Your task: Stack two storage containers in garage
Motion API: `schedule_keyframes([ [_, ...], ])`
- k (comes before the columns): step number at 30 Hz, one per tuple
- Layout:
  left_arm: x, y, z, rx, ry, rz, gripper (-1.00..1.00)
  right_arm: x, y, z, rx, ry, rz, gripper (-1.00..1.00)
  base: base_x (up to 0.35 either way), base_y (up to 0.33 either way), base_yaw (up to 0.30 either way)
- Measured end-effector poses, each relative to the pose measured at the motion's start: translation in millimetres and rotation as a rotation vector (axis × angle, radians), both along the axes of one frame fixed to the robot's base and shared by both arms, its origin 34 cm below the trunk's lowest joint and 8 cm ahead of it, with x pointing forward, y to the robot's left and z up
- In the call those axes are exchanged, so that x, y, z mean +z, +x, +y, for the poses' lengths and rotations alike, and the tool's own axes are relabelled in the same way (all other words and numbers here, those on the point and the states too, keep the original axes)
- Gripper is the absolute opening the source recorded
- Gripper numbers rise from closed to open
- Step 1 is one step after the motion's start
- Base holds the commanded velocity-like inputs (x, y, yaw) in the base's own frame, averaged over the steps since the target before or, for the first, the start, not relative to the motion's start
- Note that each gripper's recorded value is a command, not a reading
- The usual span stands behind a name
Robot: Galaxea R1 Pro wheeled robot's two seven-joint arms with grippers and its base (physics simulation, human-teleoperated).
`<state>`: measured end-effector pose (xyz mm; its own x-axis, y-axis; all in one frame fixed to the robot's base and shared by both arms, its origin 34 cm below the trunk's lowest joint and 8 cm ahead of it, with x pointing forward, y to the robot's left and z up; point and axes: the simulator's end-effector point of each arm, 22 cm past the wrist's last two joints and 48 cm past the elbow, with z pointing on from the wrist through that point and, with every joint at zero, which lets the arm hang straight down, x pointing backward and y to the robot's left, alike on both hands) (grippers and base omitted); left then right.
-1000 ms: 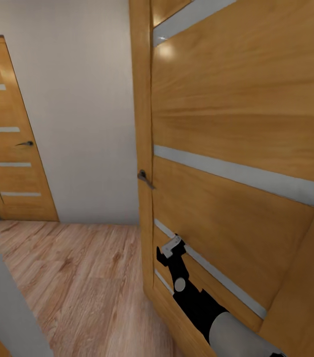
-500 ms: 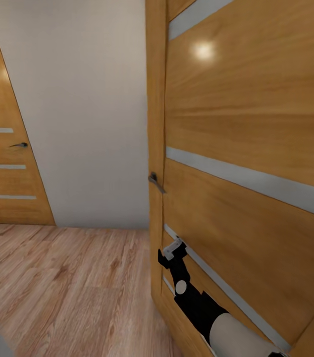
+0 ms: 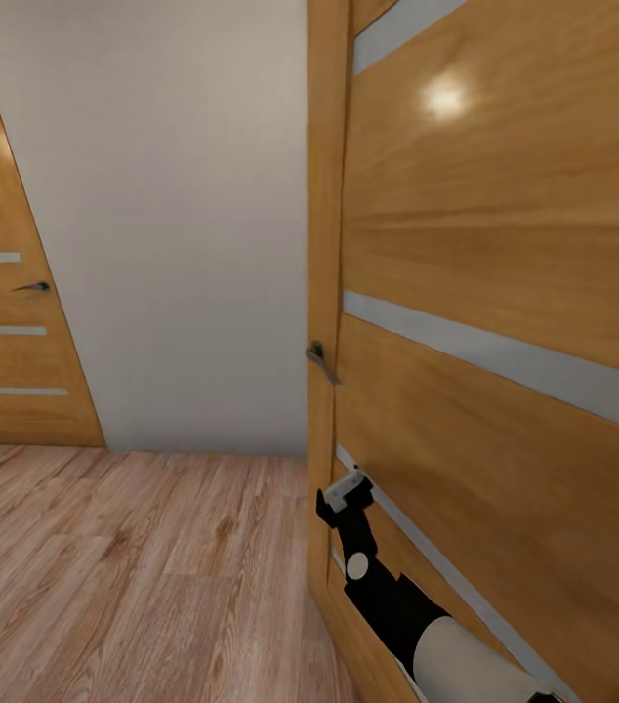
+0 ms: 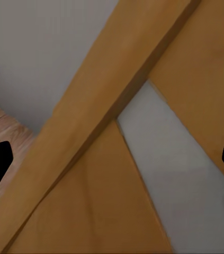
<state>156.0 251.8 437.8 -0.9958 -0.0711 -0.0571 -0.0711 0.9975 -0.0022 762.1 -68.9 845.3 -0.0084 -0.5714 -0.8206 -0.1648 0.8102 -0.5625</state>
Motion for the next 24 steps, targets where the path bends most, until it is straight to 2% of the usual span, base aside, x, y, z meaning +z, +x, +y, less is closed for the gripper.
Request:
schedule_keyframes([
  [7,0,0,0,0.000,0.000,0.000,1.00,-1,-1,1,0.011,0.001,-0.010,1.00,0.002,0.000,0.000],
  [11,0,0,0,0.000,0.000,0.000,1.00,6,-1,3,0.022,0.031,-0.038,1.00,0.000,0.000,0.000],
  [18,0,0,0,0.000,0.000,0.000,1.00,12,0,0,0.006,0.044,-0.062,1.00,0.000,0.000,0.003],
  [24,0,0,0,0.000,-0.001,0.000,1.00,11,0,-3,-0.007,0.044,-0.059,1.00,0.000,0.000,0.156],
])
